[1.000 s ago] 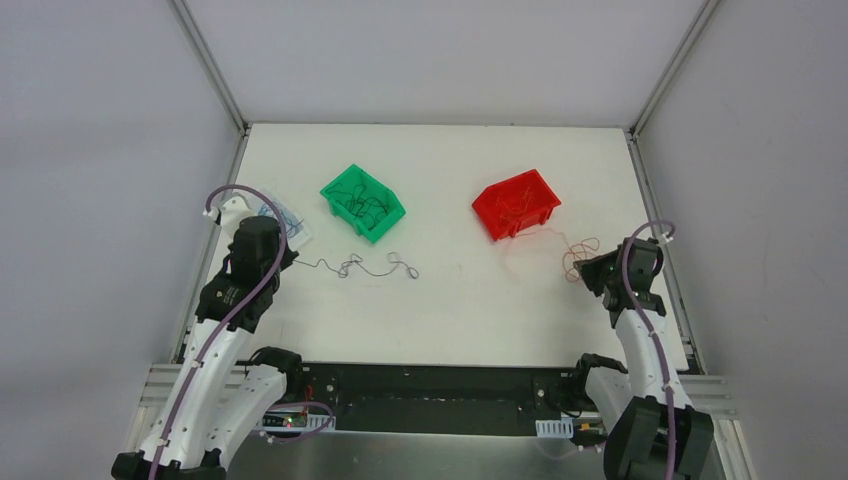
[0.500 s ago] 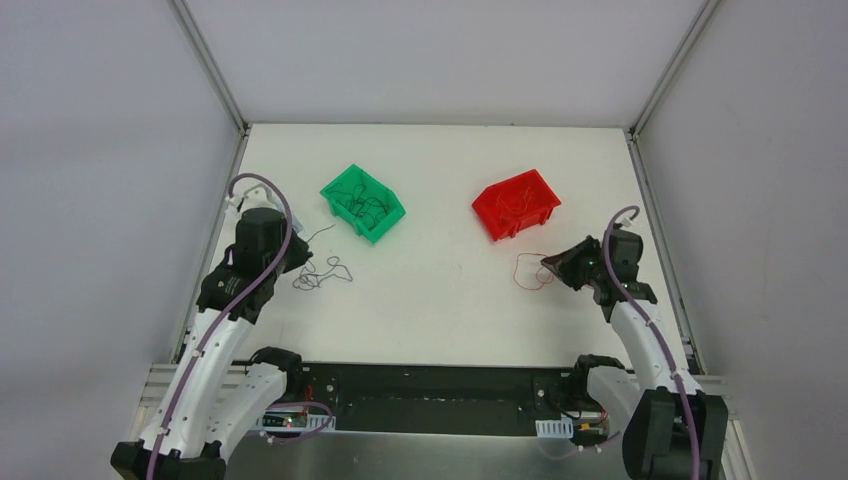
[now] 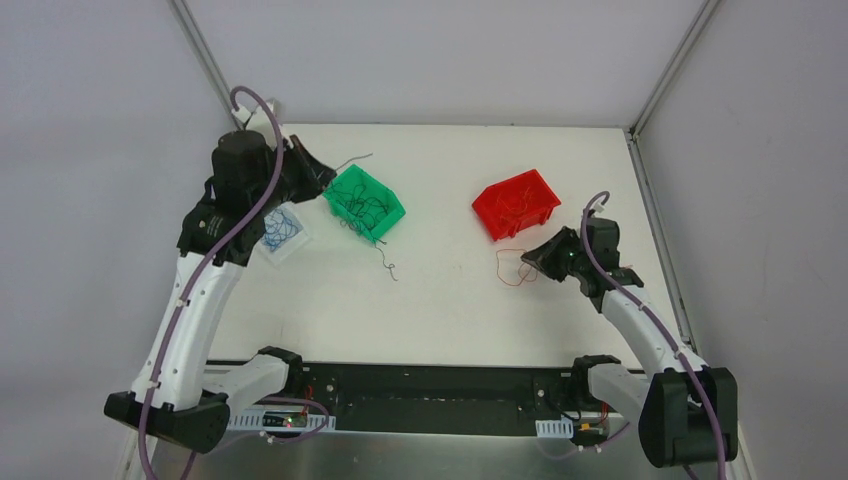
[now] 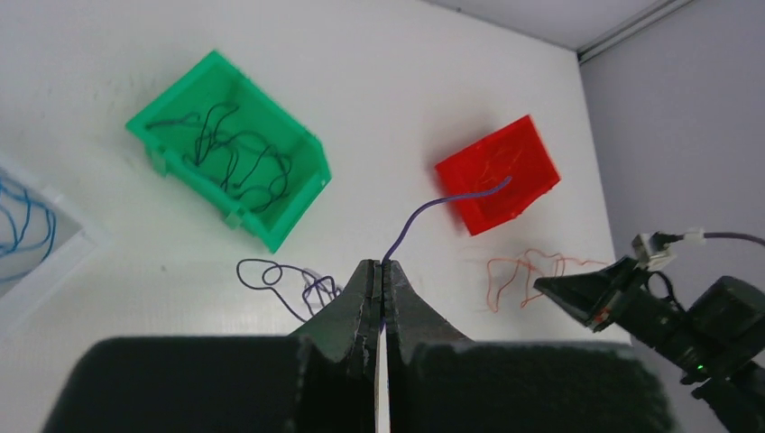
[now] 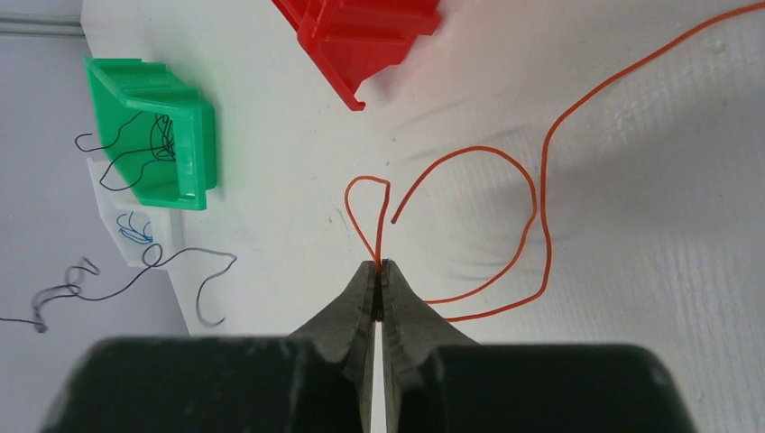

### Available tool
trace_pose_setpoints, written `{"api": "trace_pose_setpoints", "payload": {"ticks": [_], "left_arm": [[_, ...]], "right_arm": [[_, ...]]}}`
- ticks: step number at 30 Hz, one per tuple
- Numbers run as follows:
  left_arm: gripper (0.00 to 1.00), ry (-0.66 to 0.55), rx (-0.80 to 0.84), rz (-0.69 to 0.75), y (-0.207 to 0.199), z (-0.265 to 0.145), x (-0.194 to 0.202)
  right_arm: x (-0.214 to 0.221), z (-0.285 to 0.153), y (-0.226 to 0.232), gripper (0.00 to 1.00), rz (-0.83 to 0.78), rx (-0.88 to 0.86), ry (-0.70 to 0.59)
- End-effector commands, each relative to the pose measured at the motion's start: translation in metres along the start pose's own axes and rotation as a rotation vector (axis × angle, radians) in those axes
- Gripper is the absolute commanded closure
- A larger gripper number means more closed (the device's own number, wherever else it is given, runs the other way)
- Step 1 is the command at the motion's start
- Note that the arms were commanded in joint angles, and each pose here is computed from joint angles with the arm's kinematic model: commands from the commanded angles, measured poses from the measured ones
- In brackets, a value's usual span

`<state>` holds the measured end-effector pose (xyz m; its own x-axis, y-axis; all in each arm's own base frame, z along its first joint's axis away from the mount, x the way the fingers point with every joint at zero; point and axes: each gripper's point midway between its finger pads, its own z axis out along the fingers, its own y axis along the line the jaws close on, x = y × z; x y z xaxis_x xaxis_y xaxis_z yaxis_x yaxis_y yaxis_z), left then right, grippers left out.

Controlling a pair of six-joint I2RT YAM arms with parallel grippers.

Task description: Untangle the cables

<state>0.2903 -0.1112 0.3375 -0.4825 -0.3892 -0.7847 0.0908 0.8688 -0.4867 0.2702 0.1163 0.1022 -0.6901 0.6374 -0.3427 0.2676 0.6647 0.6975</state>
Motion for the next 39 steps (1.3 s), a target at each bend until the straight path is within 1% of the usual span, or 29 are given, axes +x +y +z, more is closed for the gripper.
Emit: {"api": "trace_pose_setpoints", "payload": {"ticks": [1, 2, 5, 7, 8, 10, 14, 17, 19, 29, 34, 39], "left_arm": [[1.0, -0.077, 0.102, 0.034, -0.041, 0.009, -0.055], [1.0, -0.084, 0.105, 0.034, -0.045, 0.014, -0.064], [1.0, -0.093, 0.122, 0.036, -0.057, 0.031, -0.086], [1.0, -0.107, 0.126, 0.036, -0.062, 0.041, -0.1], [1.0, -0.114, 0.124, 0.041, -0.064, 0.046, -0.106], [1.0, -0.139, 0.112, 0.052, -0.064, 0.052, -0.119], [1.0, -0.198, 0.037, 0.061, -0.048, 0.061, -0.143], [1.0, -0.223, -0.029, 0.064, -0.031, 0.071, -0.148], [1.0, -0.21, -0.045, 0.067, -0.023, 0.079, -0.146], [1.0, -0.099, -0.106, 0.045, 0.014, 0.103, -0.093], [1.0, -0.018, -0.102, 0.02, 0.026, 0.122, -0.06], [1.0, 0.073, -0.173, -0.018, 0.052, 0.15, -0.025]], "right_arm": [[-0.022, -0.003, 0.031, 0.86, -0.047, -0.08, -0.063], [-0.023, -0.003, 0.032, 0.8, -0.05, -0.083, -0.064], [-0.024, -0.004, 0.035, 0.49, -0.058, -0.091, -0.064], [-0.024, -0.005, 0.036, 0.39, -0.066, -0.093, -0.058], [-0.023, -0.006, 0.036, 0.36, -0.071, -0.091, -0.053], [-0.023, -0.008, 0.036, 0.35, -0.08, -0.088, -0.053], [-0.021, -0.014, 0.038, 0.29, -0.094, -0.1, -0.06], [-0.02, -0.017, 0.039, 0.28, -0.096, -0.109, -0.064], [-0.018, -0.017, 0.038, 0.28, -0.094, -0.107, -0.059], [-0.013, -0.017, 0.033, 0.28, -0.083, -0.105, -0.045], [-0.014, -0.018, 0.038, 0.28, -0.079, -0.119, -0.047], [-0.014, -0.019, 0.038, 0.28, -0.075, -0.123, -0.051]]}}
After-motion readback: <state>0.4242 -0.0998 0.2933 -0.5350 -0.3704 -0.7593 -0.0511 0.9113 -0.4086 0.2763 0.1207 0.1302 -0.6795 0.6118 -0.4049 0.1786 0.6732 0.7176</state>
